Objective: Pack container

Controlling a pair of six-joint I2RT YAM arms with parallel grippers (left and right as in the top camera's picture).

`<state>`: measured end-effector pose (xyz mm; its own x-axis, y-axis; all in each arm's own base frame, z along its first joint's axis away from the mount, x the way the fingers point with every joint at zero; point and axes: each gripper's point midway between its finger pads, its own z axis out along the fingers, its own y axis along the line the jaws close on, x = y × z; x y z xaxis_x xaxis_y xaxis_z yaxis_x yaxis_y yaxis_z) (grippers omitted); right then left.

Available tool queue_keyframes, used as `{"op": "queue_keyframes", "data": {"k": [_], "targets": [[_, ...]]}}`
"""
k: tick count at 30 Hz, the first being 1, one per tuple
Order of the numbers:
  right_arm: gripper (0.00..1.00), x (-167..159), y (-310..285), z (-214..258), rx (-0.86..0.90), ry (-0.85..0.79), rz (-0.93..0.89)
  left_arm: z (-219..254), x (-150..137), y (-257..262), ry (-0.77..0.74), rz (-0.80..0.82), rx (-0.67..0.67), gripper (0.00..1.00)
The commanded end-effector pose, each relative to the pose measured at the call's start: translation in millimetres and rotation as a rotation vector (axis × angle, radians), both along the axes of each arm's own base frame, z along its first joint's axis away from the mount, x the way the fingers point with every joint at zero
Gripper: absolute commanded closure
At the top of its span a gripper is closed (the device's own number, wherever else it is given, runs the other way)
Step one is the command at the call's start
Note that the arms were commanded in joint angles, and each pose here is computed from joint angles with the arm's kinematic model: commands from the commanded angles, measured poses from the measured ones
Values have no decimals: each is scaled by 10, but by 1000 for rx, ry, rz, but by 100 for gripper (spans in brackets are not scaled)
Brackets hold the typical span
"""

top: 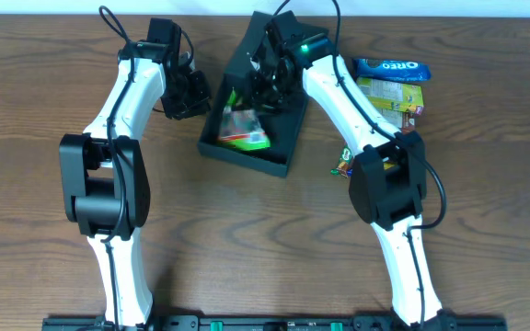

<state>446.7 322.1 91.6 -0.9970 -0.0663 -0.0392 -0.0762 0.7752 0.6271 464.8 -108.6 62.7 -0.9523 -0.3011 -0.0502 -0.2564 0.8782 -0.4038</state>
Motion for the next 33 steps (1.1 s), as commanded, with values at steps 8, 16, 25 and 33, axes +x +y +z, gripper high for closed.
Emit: {"op": "queue_keyframes", "data": {"k": [8,16,25,33], "targets": [[1,141,-328,487,-63,-111,-57,-36,-24,2,13,9,5,81],[98,138,-406,697,-193,-281,3,-37,-23,4,13,9,7,80],[99,142,-257,34,-364,-280,62,-37,-26,4,14,9,7,81],[98,40,-390,-713,-468,-138,87,-37,-27,4,14,9,7,80]]}}
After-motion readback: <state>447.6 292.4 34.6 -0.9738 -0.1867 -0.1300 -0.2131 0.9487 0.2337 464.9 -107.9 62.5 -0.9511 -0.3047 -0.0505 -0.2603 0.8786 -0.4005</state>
